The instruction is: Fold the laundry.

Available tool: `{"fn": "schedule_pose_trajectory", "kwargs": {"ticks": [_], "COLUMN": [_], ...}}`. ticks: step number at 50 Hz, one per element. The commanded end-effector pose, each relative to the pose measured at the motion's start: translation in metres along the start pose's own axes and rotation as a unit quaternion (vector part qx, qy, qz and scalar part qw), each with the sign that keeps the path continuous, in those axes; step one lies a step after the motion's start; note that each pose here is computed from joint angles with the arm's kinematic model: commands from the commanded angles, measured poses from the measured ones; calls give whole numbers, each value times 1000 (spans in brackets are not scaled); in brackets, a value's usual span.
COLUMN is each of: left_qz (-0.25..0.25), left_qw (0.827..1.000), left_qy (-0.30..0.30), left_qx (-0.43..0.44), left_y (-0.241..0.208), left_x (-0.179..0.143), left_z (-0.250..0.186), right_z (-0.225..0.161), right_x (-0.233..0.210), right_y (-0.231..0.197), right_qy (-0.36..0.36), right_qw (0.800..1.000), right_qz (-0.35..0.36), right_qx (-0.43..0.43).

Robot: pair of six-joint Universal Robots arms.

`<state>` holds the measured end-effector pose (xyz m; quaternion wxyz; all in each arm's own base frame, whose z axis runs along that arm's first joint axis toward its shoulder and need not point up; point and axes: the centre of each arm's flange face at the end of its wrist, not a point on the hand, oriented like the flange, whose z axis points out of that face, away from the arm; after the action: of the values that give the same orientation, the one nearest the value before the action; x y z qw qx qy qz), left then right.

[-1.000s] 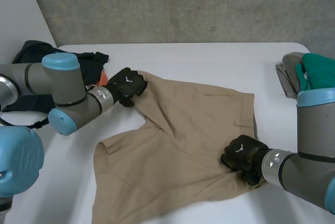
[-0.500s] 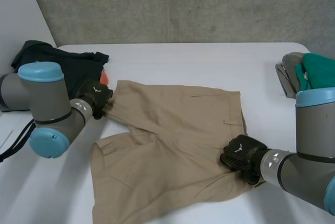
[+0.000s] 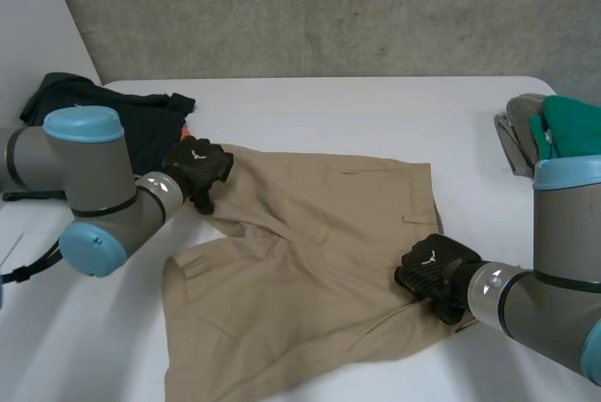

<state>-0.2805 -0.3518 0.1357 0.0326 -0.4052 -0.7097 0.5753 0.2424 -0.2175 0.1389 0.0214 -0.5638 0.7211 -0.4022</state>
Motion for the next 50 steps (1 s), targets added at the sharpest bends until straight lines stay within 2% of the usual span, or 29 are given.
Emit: {"fn": "schedule_pose_trajectory", "kwargs": {"ticks": [1, 6, 12, 25, 34, 37, 41, 45, 47, 50], "left_qz": [-16, -12, 4, 44, 46, 36, 6, -41, -97, -128], "left_qw": [1000, 999, 997, 991, 988, 988, 989, 990, 986, 980], "left_qy": [14, 13, -53, -86, -126, -141, -131, -96, -41, -6], "left_qx": [-20, -50, -54, -92, -74, -61, -68, -93, -130, -155], "left_y": [10, 15, 10, 18, -17, -33, -38, -33, -21, -14], "left_x": [0, -4, -24, -8, -14, -20, -13, 6, 32, 49], "left_z": [13, 6, -5, -19, -52, -78, -117, -158, -193, -211], "right_z": [1, 2, 1, -4, -3, -2, -1, 1, 2, 3], "right_x": [3, 8, 10, 7, 14, 15, 18, 19, 20, 20], "right_y": [2, 3, 1, -10, -14, -17, -20, -23, -25, -25], "right_qy": [3, 9, 12, 19, 33, 36, 42, 47, 51, 58], "right_qw": [1000, 1000, 1000, 999, 997, 996, 992, 988, 986, 984], "right_qz": [3, 4, 6, 30, 56, 74, 102, 128, 141, 148], "right_qx": [-2, -3, 1, 20, 35, 42, 54, 66, 72, 76]}}
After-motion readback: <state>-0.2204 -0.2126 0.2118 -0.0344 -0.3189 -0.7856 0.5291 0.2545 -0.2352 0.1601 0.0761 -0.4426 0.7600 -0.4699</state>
